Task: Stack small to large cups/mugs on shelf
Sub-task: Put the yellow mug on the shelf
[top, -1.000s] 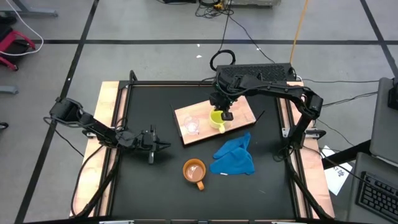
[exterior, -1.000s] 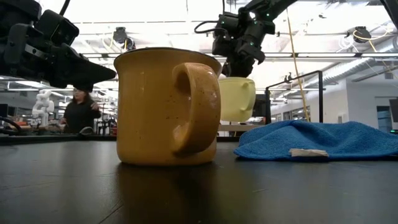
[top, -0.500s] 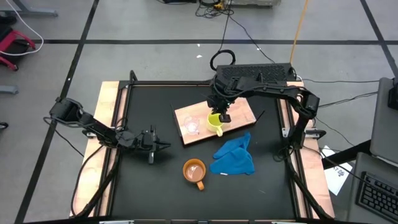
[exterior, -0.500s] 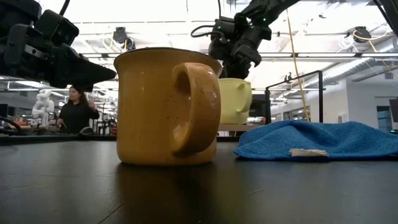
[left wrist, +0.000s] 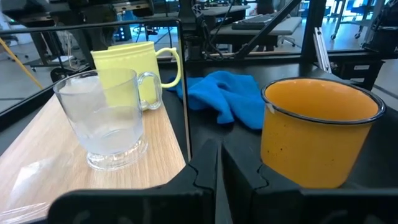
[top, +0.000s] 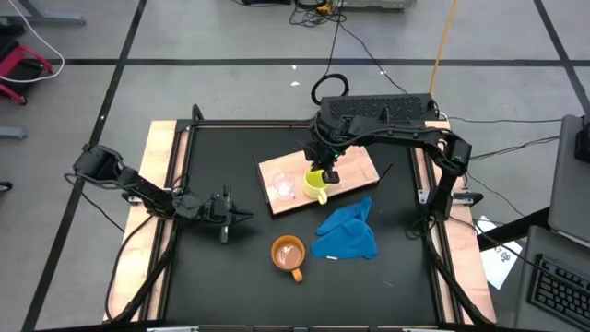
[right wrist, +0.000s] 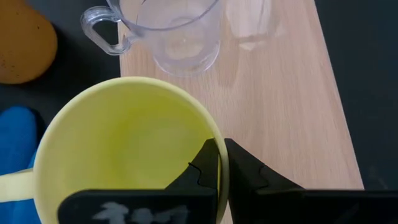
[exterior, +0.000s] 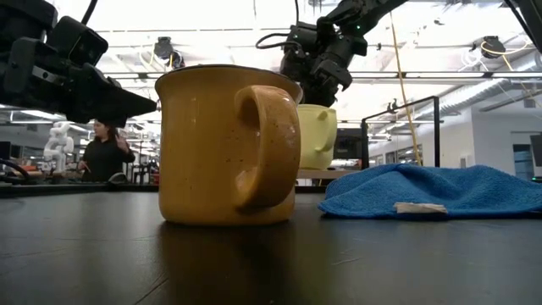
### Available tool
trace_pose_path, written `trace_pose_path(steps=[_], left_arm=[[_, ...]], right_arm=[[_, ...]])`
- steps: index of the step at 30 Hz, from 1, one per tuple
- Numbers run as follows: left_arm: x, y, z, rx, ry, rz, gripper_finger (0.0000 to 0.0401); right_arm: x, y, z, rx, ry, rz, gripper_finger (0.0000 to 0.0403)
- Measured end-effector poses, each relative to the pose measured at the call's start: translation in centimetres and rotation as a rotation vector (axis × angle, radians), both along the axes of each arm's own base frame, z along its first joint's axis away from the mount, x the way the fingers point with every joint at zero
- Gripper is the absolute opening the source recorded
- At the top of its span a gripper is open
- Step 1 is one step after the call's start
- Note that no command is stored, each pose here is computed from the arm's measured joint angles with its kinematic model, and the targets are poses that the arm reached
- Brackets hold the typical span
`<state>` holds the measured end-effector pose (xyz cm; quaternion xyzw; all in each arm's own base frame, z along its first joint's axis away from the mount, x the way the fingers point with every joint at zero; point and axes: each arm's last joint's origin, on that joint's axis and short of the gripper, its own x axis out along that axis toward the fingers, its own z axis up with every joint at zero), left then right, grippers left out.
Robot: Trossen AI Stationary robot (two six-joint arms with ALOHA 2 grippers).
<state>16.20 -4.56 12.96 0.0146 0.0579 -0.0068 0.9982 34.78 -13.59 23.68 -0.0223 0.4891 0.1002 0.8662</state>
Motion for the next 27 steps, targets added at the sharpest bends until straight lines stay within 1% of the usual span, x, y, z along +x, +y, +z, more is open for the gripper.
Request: trace_pose_path(steps=[3,7,13,27], left_arm=[[0.0,0.0,0.0,0.000,0.002,0.000,0.0026],[0.0,0.0,0.0,0.000,0.002,0.000,0.0026],[0.0,0.0,0.0,0.000,0.002,0.001,0.0026],[0.0,0.0,0.0,-0.011,0.003,0.002,0.0026]], right_arm=[[0.0,0.1,0.0,-0.011,0.014,-0.013,0.0001],[-0.1,0.4,-0.1,-0.084,0.062,-0.043,0.0001],[0.1,1.3,0.1,-0.119,0.077,-0.035,0.0001],[0.4,2.0,0.0,-0.126,0.075,-0.010,0.0001]])
